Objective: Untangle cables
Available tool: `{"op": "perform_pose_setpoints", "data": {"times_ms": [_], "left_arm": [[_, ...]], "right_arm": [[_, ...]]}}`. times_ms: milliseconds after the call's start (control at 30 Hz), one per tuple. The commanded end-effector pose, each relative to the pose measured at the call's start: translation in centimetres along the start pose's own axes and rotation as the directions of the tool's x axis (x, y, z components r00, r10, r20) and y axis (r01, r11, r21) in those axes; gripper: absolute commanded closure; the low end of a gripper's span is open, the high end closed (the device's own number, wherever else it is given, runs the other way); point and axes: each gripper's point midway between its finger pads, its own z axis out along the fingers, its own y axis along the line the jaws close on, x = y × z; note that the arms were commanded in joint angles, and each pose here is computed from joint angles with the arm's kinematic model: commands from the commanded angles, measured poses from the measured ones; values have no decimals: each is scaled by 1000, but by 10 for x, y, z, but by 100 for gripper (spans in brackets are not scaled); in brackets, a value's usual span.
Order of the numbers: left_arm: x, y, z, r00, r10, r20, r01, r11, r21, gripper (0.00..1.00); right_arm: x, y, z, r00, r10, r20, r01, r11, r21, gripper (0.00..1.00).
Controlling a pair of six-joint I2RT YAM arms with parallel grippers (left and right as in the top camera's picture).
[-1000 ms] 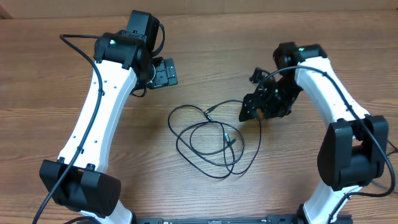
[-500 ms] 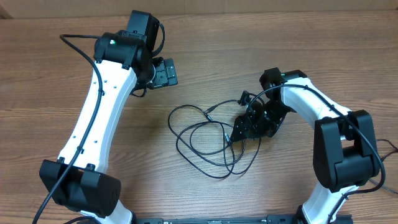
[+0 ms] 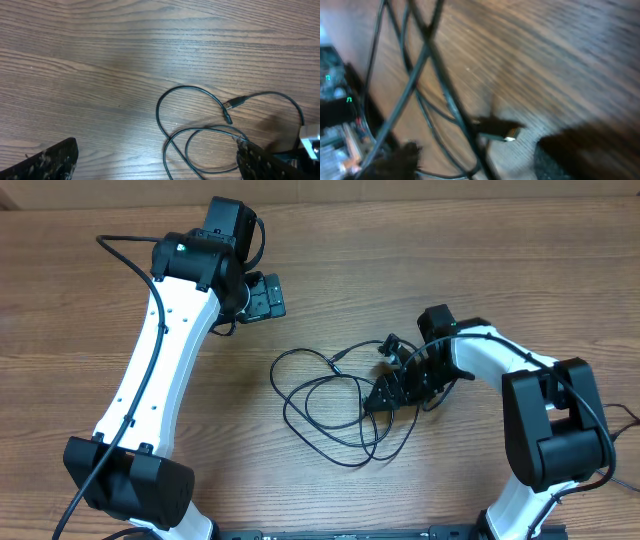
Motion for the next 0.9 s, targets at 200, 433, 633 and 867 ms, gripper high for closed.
{"op": "perform_pose_setpoints", "data": {"times_ms": [200, 433, 633, 867], "left_arm": [[-2, -4, -13, 999, 6, 33, -6, 1000, 24, 0], [-2, -4, -13, 999, 5, 32, -6, 1000, 24, 0], [-2, -5, -13, 999, 5, 33, -6, 1000, 25, 0], [-2, -4, -13, 999, 6, 32, -6, 1000, 24, 0]], "right_arm": [[11, -8, 9, 1000, 19, -20, -18, 1000, 4, 69], [9, -11, 7, 999, 31, -10, -31, 999, 10, 90], [-2, -15, -8, 984, 174, 29, -174, 985, 12, 96], [-13, -3, -39, 982, 190, 7, -191, 980, 58, 96]]}}
